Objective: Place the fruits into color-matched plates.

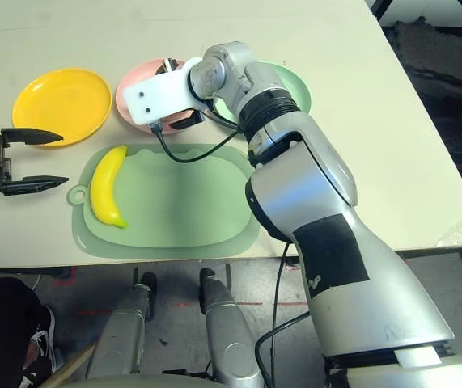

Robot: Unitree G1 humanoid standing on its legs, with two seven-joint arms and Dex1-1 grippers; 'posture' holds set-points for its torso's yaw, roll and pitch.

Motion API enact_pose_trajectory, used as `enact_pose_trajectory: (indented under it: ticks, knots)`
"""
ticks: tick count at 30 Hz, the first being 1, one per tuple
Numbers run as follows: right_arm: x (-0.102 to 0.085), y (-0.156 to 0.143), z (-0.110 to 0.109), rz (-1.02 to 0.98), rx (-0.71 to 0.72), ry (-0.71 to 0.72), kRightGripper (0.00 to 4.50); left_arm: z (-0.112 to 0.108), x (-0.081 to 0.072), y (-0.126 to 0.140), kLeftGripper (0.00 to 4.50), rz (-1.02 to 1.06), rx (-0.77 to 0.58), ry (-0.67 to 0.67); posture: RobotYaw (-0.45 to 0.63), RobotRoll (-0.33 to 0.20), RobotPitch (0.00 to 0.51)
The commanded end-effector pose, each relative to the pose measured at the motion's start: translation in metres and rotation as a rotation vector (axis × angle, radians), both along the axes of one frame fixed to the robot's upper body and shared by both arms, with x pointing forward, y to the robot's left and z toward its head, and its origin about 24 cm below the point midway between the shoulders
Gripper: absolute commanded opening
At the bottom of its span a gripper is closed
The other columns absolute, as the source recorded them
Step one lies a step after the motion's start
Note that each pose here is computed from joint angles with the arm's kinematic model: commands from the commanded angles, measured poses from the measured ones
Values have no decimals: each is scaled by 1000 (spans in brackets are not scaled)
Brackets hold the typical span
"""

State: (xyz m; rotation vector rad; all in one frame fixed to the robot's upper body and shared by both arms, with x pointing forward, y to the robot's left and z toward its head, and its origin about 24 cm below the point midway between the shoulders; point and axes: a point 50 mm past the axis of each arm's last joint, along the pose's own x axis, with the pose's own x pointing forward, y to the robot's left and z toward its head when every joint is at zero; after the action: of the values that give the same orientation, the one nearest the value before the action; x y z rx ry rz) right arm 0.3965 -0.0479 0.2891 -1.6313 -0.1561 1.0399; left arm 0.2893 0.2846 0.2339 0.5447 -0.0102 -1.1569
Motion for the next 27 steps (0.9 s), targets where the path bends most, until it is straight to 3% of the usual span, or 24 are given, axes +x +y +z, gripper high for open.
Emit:
enact_pose_trajectory:
  ticks: [1,6,11,13,16,21,27]
  knots:
    - [-12,-1,34,98,65,11,4459,6,-3,6,4500,0,73,-20,-9,0,368]
    - [-24,-36,42,190,183,300,4459,14,-2,6,4500,-7,81,-51,4,0,373]
    - [-43,-75,41,220,485,654,4459,13,-4,7,4500,-31,99,-55,3,0,377]
    - [-55,-84,34,215,608,771,4459,12,-5,9,4500,-39,106,-55,-3,0,377]
    - [-76,-104,4,172,753,913,4459,12,-1,6,4500,-73,179,-91,6,0,384]
    - [-95,-114,-36,126,905,932,4459,21,9,-15,4500,-173,339,-200,44,0,394]
    - [-105,-125,-87,39,1004,746,4459,32,13,-44,4500,-335,514,-321,58,0,391]
